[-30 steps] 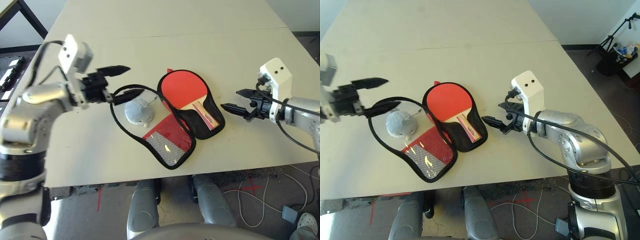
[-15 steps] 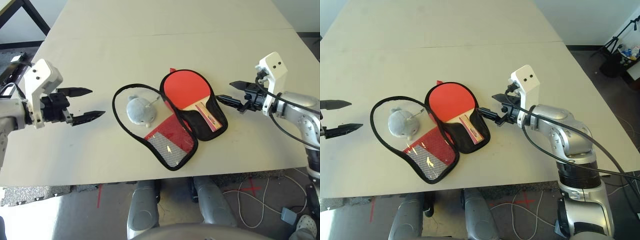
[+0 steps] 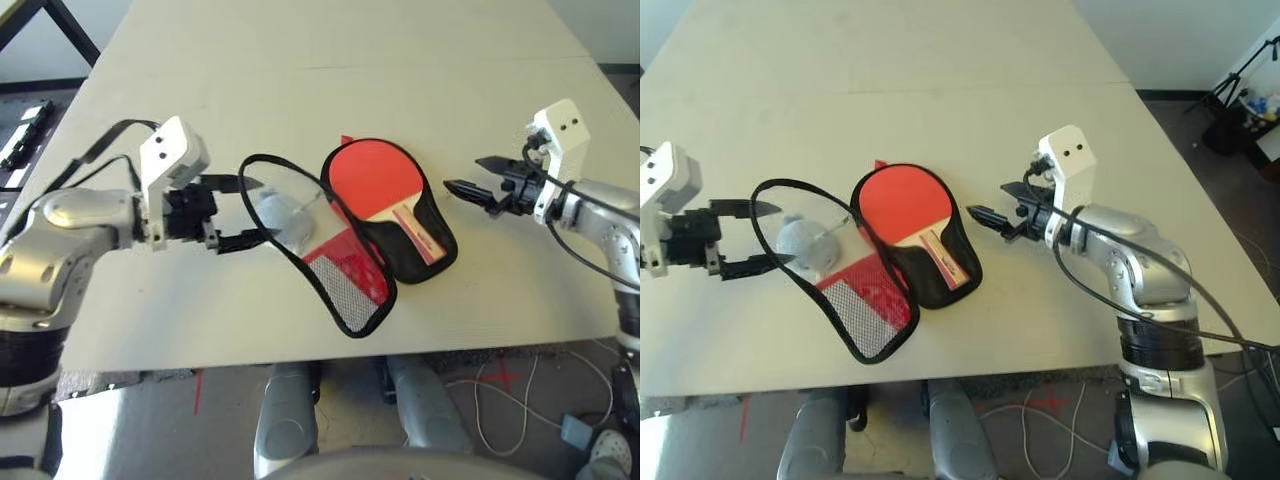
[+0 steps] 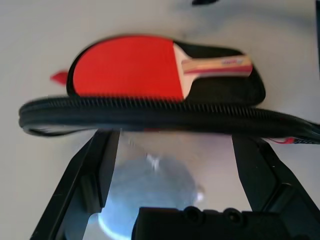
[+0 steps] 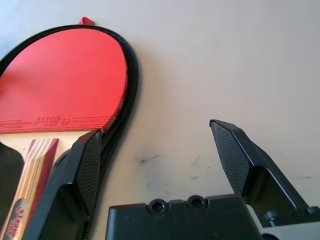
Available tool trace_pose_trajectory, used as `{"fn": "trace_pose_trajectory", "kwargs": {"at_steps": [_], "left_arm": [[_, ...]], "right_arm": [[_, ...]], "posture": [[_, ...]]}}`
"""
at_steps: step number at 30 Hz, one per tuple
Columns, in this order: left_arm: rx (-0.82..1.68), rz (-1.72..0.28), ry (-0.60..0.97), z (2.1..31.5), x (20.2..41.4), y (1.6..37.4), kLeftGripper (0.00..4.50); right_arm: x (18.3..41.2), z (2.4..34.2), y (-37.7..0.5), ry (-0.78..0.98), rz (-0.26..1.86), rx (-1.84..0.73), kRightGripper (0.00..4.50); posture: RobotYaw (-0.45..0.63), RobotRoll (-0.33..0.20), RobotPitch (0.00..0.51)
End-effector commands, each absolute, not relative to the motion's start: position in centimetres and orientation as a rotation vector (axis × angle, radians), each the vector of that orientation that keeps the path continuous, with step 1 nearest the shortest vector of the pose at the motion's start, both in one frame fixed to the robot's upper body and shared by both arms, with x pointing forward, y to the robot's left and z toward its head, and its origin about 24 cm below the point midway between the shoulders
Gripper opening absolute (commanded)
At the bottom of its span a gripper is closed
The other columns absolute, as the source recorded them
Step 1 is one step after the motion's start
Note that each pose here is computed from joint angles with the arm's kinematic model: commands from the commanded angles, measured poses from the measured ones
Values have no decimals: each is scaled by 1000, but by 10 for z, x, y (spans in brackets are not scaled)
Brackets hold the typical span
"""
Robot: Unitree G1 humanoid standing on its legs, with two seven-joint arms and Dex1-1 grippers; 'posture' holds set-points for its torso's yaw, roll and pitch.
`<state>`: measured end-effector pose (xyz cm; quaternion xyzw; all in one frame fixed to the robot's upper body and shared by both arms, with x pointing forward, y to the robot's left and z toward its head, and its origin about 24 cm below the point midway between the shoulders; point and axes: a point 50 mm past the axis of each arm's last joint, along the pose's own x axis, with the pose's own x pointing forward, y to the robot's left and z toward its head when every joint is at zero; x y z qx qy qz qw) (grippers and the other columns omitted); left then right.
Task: Store the ping-pong paddle in its case and zip it.
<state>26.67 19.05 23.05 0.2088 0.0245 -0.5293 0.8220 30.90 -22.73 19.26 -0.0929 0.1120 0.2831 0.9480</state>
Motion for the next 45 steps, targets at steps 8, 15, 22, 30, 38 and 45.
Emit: {"fn": "trace_pose_trajectory", "kwargs": {"at_steps": [8,15,22,30,38,45], "left_arm": [[249,-1176,-182,237,272,113,4500],[229,-1139,-157,224,276,113,4500],[213,-1144,-117,209,278,113,4500],[310,-1126,-52,171,283,88,4500],[309,-1035,-131,188,297,95,4500],[331,-1001,-144,197,302,116,4500]], "right_arm": [[308,190,-254,201,447,-163,4453],[307,189,-261,187,426,-144,4453],[307,188,-260,189,425,-134,4453],[311,188,-255,180,433,-125,4453],[311,189,-253,165,449,-115,4453],[310,186,-248,170,511,-67,4453]], "posture": [[-90,0,234],[-101,0,235],[-99,0,238],[-95,0,237],[-100,0,242],[-97,0,238]]}}
